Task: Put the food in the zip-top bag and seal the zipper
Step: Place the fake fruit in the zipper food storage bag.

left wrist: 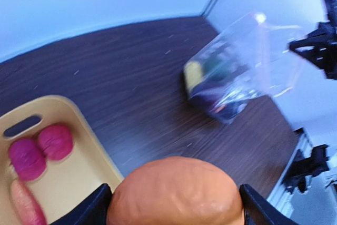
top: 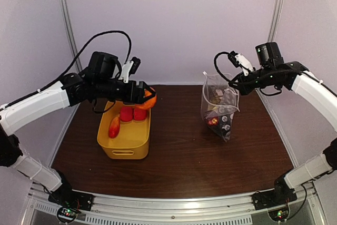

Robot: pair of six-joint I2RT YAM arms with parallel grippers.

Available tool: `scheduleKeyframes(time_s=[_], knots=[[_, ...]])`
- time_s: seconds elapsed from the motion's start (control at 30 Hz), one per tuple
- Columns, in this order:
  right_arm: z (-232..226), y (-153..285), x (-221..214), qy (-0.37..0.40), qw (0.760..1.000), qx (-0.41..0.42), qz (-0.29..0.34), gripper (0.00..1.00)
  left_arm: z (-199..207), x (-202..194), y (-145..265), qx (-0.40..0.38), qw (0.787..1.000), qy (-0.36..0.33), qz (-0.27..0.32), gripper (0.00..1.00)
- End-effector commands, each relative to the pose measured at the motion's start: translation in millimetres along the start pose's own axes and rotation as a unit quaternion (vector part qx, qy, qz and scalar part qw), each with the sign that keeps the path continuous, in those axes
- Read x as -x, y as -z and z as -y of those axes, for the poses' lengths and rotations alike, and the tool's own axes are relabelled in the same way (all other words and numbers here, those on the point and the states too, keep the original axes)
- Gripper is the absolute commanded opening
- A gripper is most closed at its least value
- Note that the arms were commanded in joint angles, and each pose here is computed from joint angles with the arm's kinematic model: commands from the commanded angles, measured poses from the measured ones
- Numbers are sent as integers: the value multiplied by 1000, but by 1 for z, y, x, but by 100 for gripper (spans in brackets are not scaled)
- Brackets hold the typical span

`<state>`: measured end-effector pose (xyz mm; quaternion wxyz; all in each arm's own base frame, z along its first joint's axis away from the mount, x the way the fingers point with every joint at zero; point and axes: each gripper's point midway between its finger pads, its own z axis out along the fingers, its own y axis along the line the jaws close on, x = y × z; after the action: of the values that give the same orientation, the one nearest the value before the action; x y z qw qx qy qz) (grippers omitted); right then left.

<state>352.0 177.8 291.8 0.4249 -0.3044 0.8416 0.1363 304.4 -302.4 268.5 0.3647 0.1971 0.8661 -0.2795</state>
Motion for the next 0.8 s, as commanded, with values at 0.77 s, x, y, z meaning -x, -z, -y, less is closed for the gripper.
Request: scheduleKeyframes(time_s=[0.77], knots=[[-18, 11, 43, -60, 996, 59, 7, 0, 250, 110, -53, -375, 883, 50, 276, 64]])
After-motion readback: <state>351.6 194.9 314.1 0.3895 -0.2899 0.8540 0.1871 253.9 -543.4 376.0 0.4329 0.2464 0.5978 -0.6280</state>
